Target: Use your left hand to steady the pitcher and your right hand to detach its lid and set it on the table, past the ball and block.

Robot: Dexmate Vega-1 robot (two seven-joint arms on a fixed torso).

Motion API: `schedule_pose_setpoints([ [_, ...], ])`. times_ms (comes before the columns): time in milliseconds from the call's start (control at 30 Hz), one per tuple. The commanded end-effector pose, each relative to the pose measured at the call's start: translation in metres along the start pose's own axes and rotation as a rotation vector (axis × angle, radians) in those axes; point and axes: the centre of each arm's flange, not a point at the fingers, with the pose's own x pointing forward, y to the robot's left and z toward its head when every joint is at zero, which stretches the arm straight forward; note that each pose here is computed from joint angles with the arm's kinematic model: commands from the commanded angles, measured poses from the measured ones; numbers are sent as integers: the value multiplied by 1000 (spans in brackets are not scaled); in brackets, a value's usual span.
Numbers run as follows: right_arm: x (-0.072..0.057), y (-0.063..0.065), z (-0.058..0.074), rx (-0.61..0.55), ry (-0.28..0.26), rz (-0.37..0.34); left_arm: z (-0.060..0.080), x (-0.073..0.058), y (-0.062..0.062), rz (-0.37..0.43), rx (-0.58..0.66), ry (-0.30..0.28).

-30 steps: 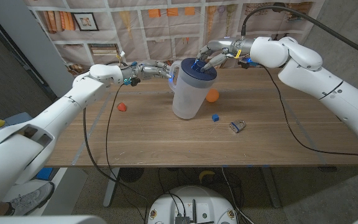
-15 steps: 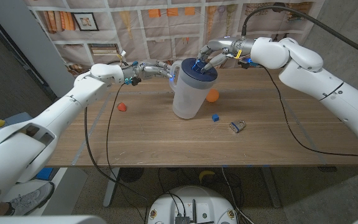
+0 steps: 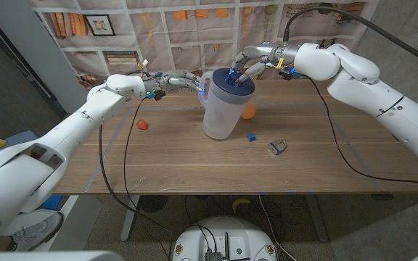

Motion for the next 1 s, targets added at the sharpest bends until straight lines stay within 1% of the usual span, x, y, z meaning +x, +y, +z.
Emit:
schedule_pose_setpoints([
  [33,-1,-5,-5,39,6,19,-3,-4,-3,6,-5,3],
  [233,-1,-6,-9,70,-1,36,-4,-8,-5,14,-7,5],
  [600,-1,-6,-11,91,-18,50,-5,-12,-6,21,-5,7],
  [1000,-2,-7,-14,105,-19,58,-3,-9,-6,13,1,10],
])
